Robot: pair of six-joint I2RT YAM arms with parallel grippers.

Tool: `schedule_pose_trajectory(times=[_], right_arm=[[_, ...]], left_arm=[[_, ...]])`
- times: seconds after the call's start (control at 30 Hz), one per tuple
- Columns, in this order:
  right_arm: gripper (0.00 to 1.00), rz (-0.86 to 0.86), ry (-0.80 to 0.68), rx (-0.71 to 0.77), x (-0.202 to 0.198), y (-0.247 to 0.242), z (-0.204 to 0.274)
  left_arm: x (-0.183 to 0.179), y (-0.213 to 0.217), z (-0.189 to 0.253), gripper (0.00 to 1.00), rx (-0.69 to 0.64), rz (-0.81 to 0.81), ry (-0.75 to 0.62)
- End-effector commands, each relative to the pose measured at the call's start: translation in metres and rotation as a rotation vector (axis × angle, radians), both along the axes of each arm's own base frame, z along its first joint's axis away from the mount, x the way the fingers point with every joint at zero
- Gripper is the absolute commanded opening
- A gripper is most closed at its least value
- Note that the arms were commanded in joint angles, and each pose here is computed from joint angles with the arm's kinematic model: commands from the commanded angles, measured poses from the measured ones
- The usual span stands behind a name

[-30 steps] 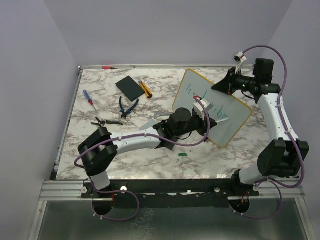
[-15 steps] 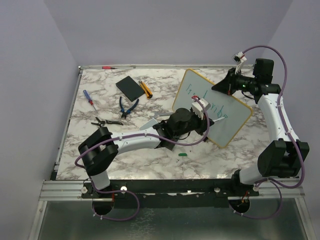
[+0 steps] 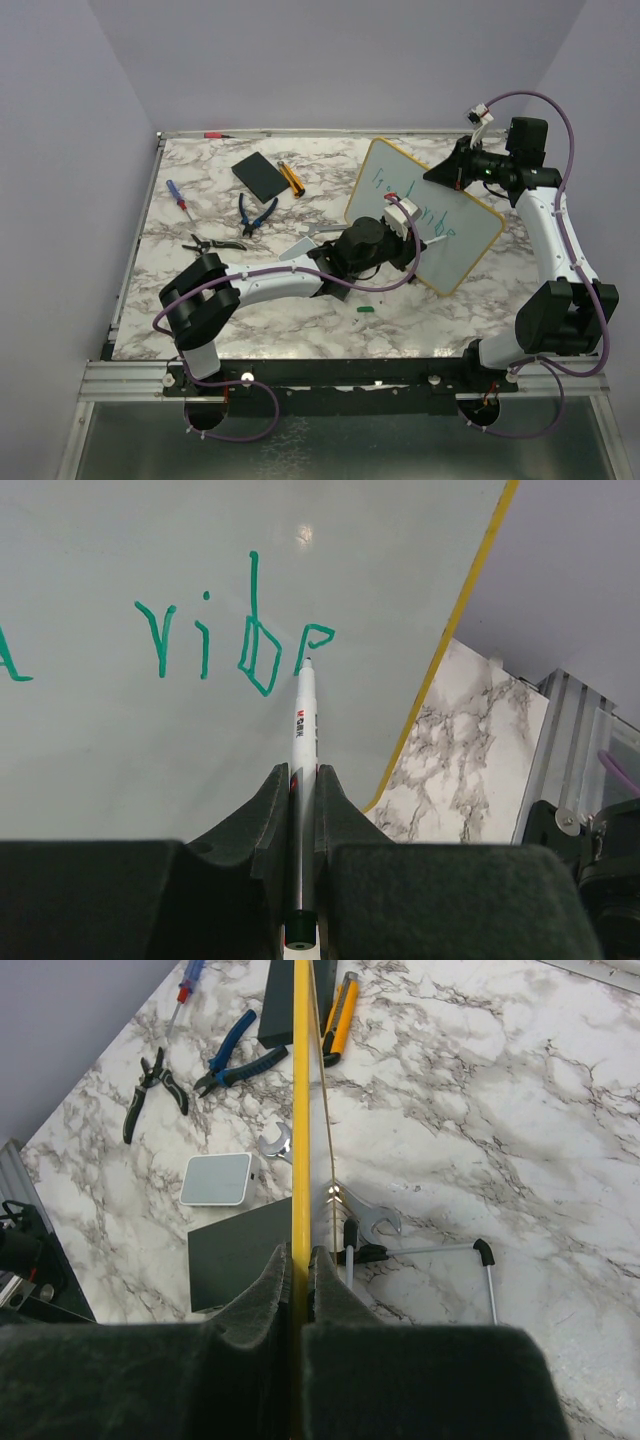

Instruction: Write a sentence on the whiteboard

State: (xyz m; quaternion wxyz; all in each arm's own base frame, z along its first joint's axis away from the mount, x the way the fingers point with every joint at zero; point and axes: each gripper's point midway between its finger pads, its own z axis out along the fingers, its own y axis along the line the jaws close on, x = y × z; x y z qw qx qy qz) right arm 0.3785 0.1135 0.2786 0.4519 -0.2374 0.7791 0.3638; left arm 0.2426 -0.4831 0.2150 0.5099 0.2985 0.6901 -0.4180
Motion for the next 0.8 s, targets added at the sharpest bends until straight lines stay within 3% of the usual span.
schedule_pose_trajectory(times=[0.0,0.77], right_arm=[[0.01,0.04,0.101,0.025,-0.0222,0.0092,-0.0132],[0.01,0.039,0.098,0.024,-0.0224,0.009,-0.0124]], left_arm=[[0.0093,0.0055,-0.0168,0.0,0.048,0.046,-0.001],[0.0083,-0.0037,-0.0233,0.0,0.056,0.017,0.011]])
